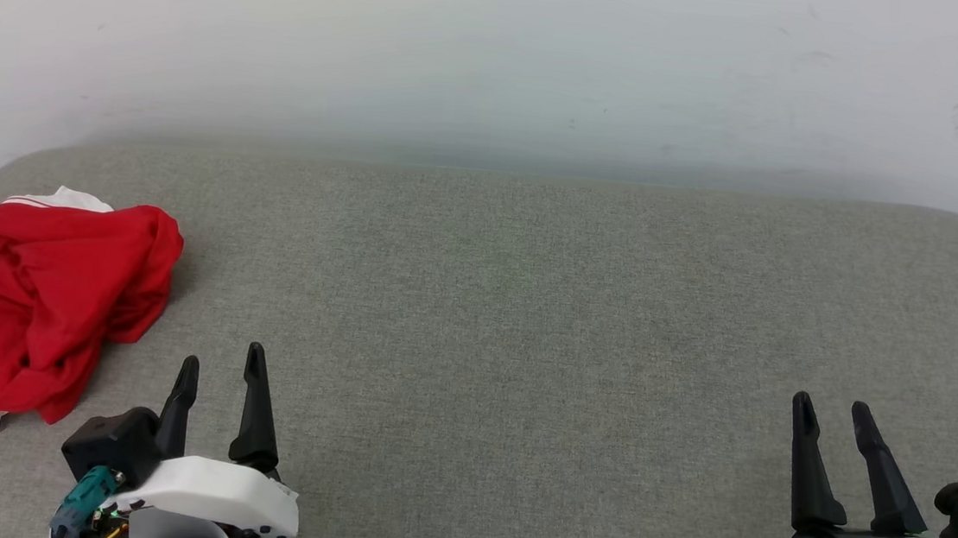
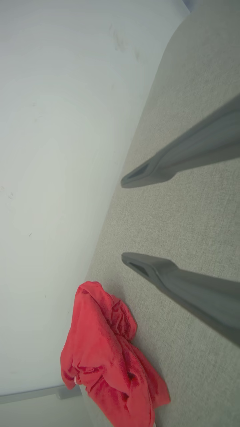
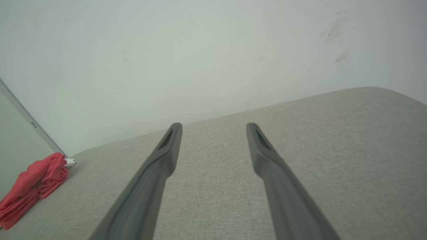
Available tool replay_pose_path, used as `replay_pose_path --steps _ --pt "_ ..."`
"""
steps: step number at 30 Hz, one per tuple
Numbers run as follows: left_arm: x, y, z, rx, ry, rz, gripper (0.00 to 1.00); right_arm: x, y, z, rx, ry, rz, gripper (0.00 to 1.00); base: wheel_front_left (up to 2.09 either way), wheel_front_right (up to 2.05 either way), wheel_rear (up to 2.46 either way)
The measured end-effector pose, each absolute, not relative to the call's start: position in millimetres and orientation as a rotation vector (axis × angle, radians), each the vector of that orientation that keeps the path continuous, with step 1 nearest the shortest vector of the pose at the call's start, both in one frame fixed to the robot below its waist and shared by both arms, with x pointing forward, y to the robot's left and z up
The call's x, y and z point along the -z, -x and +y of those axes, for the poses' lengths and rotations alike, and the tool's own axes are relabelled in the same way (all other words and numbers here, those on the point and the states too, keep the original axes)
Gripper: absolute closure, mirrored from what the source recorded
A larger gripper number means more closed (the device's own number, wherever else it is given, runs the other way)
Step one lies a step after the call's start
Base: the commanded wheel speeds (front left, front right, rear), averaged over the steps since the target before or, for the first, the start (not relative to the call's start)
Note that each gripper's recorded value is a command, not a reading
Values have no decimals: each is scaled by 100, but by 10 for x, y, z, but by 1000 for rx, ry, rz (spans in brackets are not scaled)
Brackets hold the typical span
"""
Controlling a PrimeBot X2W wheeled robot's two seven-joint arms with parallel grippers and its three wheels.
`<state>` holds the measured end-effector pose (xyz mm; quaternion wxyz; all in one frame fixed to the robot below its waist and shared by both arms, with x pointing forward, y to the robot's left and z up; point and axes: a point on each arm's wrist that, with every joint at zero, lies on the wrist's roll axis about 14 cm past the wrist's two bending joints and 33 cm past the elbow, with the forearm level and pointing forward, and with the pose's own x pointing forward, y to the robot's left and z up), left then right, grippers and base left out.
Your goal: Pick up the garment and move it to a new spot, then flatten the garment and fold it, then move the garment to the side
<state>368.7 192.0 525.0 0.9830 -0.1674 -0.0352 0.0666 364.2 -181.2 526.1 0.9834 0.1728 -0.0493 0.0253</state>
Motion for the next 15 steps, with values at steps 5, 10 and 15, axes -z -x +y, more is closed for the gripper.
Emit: replay_pose_path --steps 5,10,15 --pt "-5281 -3673 1894 -128 286 -86 0 -5300 -3636 -1796 -59 -302 -116 0 0 0 0" --pt "-5303 -3650 1883 -126 240 -101 0 -5325 -3626 -1781 -65 -265 -129 0 0 0 0" --pt "-5336 -3637 1874 -124 193 -119 0 -5346 -3616 -1768 -71 -224 -140 0 0 0 0"
